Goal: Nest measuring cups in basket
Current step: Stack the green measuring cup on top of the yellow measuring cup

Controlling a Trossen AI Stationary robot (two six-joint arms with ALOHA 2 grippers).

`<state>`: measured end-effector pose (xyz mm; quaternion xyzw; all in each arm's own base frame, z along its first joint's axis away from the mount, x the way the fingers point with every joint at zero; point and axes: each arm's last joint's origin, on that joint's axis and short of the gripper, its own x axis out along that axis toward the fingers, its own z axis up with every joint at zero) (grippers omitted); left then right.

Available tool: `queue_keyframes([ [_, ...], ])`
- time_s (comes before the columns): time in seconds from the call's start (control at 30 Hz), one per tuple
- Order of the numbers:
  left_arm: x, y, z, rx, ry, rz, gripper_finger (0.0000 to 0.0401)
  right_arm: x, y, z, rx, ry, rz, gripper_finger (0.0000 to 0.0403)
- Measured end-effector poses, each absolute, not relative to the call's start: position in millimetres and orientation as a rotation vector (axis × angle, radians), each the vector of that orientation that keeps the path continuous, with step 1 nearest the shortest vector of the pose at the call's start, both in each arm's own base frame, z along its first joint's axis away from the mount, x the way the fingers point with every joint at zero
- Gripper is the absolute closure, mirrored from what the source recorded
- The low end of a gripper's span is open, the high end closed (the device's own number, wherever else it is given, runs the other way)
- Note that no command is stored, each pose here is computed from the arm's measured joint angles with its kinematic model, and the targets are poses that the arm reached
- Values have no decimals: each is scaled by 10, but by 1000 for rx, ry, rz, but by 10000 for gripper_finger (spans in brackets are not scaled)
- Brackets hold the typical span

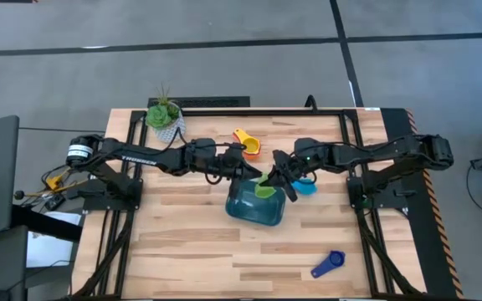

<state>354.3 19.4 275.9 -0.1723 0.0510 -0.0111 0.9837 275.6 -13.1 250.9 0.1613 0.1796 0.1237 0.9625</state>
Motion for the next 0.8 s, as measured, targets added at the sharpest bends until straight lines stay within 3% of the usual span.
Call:
queue_keyframes([
  [0.3,3509,250,2823,-304,49,152,401,2683,-216,2550,259,359,-60,310],
  [0.57,3432,291,2982,-313,-55,306,401,2407,-200,2869,127,230,-355,226],
  [0.8,3418,294,3096,-361,-185,337,401,2336,130,2885,55,196,-608,201],
])
